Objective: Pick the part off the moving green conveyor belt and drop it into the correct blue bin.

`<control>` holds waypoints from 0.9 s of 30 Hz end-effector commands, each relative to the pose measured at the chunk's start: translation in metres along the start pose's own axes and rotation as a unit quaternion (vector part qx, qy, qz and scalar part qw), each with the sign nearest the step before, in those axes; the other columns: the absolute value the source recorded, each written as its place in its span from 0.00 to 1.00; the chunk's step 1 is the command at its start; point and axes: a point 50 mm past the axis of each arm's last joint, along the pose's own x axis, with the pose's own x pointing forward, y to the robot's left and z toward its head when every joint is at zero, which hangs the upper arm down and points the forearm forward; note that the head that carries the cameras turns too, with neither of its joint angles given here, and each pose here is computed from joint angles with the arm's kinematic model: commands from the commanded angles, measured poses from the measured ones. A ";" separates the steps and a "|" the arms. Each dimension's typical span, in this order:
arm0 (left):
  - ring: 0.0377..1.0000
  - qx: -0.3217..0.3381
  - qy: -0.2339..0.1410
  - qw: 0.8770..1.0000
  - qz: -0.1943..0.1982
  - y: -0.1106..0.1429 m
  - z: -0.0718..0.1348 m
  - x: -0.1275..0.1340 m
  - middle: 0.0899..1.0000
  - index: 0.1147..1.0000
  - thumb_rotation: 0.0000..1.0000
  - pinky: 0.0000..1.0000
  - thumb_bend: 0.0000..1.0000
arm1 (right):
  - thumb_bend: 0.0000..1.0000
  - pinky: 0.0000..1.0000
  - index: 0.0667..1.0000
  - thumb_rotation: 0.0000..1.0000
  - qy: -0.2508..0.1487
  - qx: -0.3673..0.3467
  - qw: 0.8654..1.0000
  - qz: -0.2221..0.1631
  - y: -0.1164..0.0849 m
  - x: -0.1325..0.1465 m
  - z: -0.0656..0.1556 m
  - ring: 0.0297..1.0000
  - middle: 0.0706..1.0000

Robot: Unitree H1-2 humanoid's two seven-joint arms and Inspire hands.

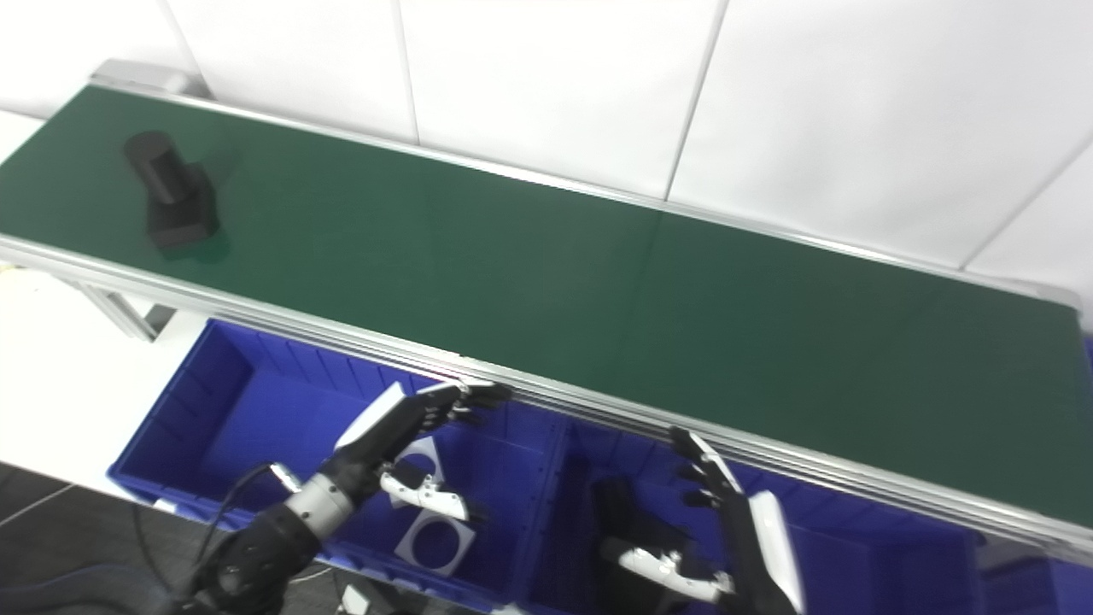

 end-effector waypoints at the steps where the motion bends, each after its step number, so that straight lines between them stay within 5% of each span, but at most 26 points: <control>1: 0.82 0.006 -0.034 0.999 0.011 -0.001 0.007 0.006 0.83 0.76 0.20 0.75 0.89 | 0.71 0.70 0.86 0.09 -0.042 0.010 0.999 -0.012 -0.005 0.001 0.009 0.80 0.84; 27: 0.79 0.019 -0.029 0.999 0.012 -0.007 -0.010 0.005 0.82 0.76 0.21 0.72 0.89 | 0.73 0.71 0.85 0.09 -0.028 0.016 0.999 -0.008 0.000 -0.001 -0.007 0.80 0.83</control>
